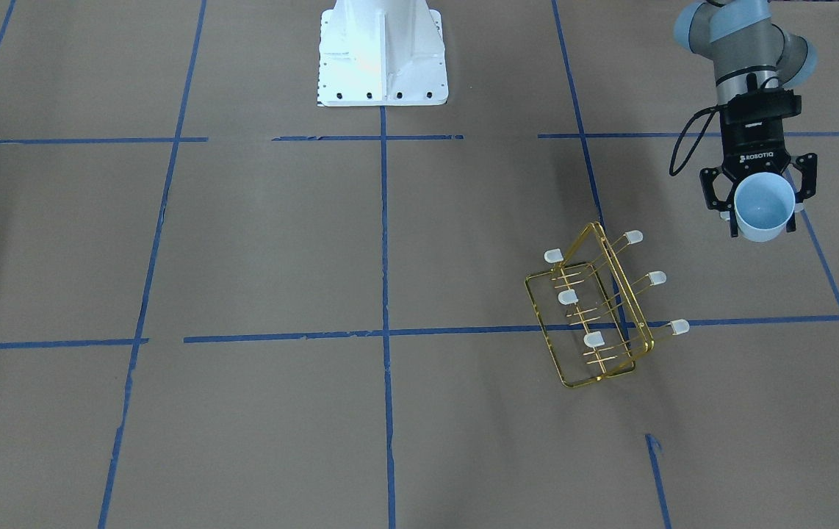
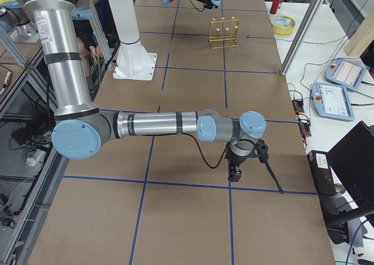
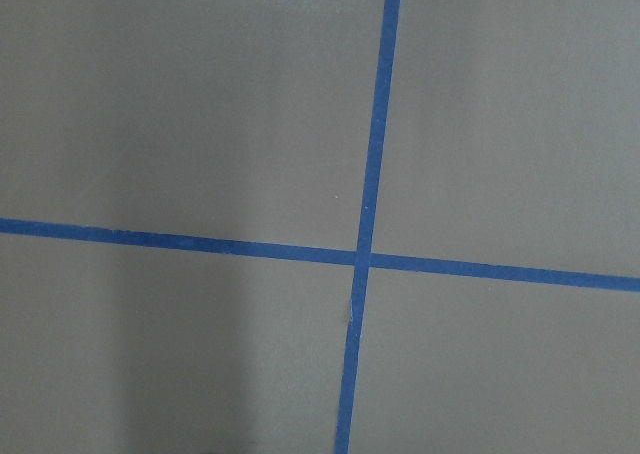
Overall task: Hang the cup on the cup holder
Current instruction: 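Rotate the left gripper to turn the cup sideways, opening toward the rack, then move the held cup toward the gold rack and onto a white peg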
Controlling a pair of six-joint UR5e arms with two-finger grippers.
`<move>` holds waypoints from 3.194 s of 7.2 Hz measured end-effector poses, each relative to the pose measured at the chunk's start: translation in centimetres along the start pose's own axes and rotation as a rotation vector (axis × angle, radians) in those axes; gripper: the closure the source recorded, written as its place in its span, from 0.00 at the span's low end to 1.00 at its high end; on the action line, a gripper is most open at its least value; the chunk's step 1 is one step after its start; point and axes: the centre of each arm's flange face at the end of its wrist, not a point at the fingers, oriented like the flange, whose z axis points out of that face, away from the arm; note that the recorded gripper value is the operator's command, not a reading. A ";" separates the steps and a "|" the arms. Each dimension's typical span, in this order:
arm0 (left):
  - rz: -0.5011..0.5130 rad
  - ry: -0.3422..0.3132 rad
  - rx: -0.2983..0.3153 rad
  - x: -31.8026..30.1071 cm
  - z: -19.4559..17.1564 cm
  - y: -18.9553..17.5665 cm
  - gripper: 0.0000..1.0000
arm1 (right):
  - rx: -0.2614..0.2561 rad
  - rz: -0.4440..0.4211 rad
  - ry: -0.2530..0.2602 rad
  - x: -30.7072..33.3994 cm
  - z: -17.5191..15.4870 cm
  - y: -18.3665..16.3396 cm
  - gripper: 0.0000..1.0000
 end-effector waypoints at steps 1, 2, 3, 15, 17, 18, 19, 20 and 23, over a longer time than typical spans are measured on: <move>0.144 -0.024 0.006 -0.3 -0.2 -0.5 1.00 | 0.000 0.000 0.000 0.0 0.0 0.0 0.00; 0.312 -0.067 0.019 -0.7 -0.4 -1.2 1.00 | 0.000 0.000 0.000 0.0 0.0 0.0 0.00; 0.497 -0.122 0.033 -1.1 -0.9 -2.4 1.00 | 0.000 0.000 0.000 0.0 0.0 0.0 0.00; 1.748 -0.519 -0.115 8.0 -5.9 -0.2 1.00 | 0.000 0.000 0.000 0.0 0.0 0.0 0.00; 1.745 -0.547 -0.118 10.1 -5.1 0.0 1.00 | 0.000 0.000 0.000 0.0 0.0 0.0 0.00; 1.740 -0.557 -0.119 11.3 -4.7 0.0 1.00 | 0.000 0.001 0.000 0.0 0.0 0.0 0.00; 1.734 -0.562 -0.118 12.1 -4.4 -0.2 1.00 | 0.000 0.001 0.000 0.0 0.0 0.0 0.00; 1.730 -0.563 -0.117 12.6 -4.2 -0.4 1.00 | 0.000 0.000 0.000 0.0 0.0 0.0 0.00; 1.726 -0.563 -0.116 14.7 -3.3 -0.4 1.00 | 0.000 0.000 0.000 0.0 0.0 0.0 0.00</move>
